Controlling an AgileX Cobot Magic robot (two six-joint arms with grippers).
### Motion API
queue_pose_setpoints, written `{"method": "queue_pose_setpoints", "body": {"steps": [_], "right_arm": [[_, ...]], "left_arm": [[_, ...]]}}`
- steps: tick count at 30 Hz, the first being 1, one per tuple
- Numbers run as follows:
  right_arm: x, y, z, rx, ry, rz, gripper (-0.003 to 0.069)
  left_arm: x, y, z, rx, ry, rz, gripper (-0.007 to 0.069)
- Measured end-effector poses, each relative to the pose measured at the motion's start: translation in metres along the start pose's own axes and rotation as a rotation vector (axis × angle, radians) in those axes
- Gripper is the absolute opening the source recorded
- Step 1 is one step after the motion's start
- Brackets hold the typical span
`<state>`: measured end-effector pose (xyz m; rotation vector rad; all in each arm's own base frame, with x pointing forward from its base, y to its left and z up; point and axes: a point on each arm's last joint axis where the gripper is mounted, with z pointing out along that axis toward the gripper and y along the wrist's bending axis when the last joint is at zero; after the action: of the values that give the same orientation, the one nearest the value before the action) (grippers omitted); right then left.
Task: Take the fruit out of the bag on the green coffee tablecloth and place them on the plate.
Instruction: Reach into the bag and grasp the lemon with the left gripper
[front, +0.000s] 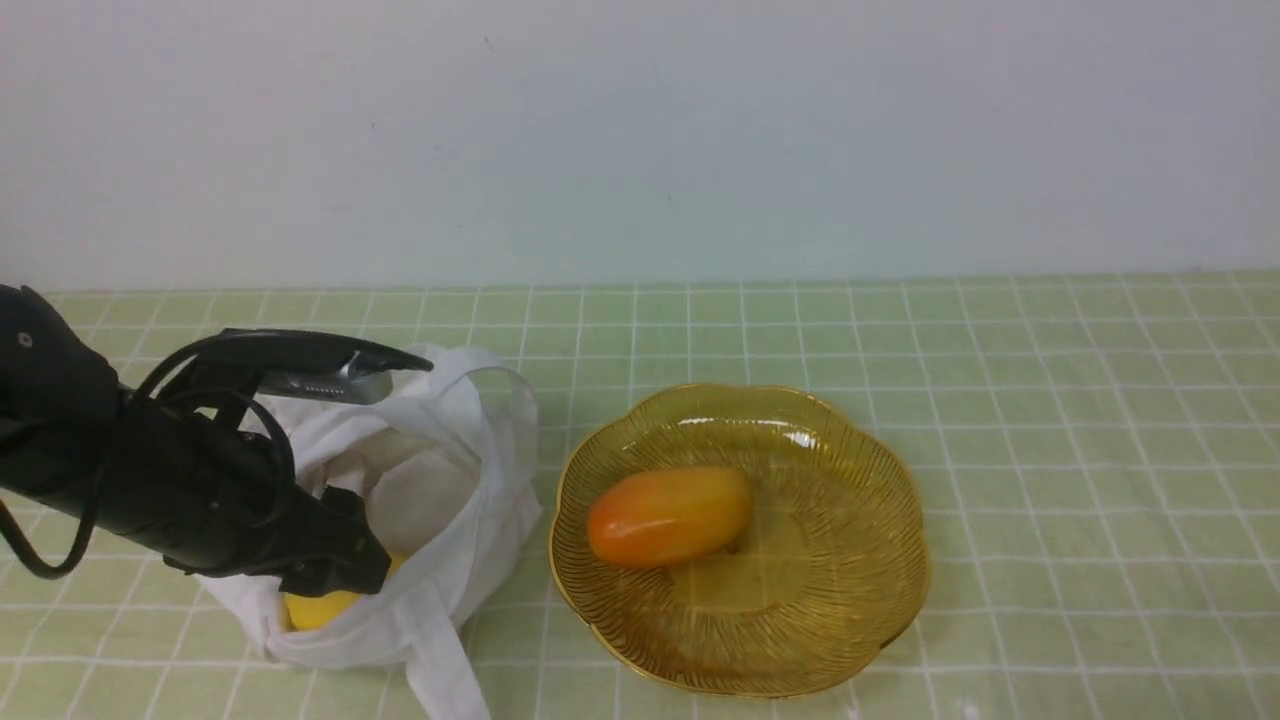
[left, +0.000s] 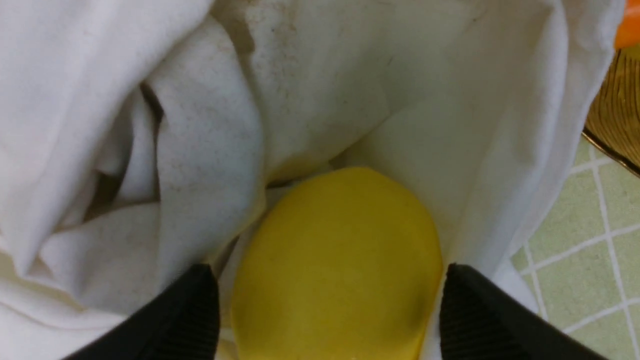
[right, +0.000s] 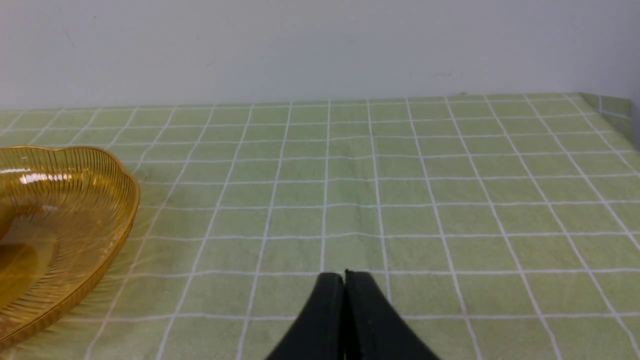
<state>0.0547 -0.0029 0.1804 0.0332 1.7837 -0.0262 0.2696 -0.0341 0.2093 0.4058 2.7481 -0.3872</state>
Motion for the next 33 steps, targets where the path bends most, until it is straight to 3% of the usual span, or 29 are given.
{"method": "queue_pose_setpoints", "body": {"steps": [7,13,33], "right_arm": [[0.000,0.000,0.000,0.000,0.000,0.000,-0.0015],[0.000,0.000,0.000,0.000,0.000,0.000,-0.0015],[0.000,0.000,0.000,0.000,0.000,0.000,-0.0015]], "left_arm": [[0.000,0.002,0.007,0.009,0.023,-0.011,0.0522],[0.000,0.003,0.011,0.014,0.036,-0.018,0.0424],[-0.002,-0.008,-0.025,-0.014,-0.085,0.018,0.0425]]}}
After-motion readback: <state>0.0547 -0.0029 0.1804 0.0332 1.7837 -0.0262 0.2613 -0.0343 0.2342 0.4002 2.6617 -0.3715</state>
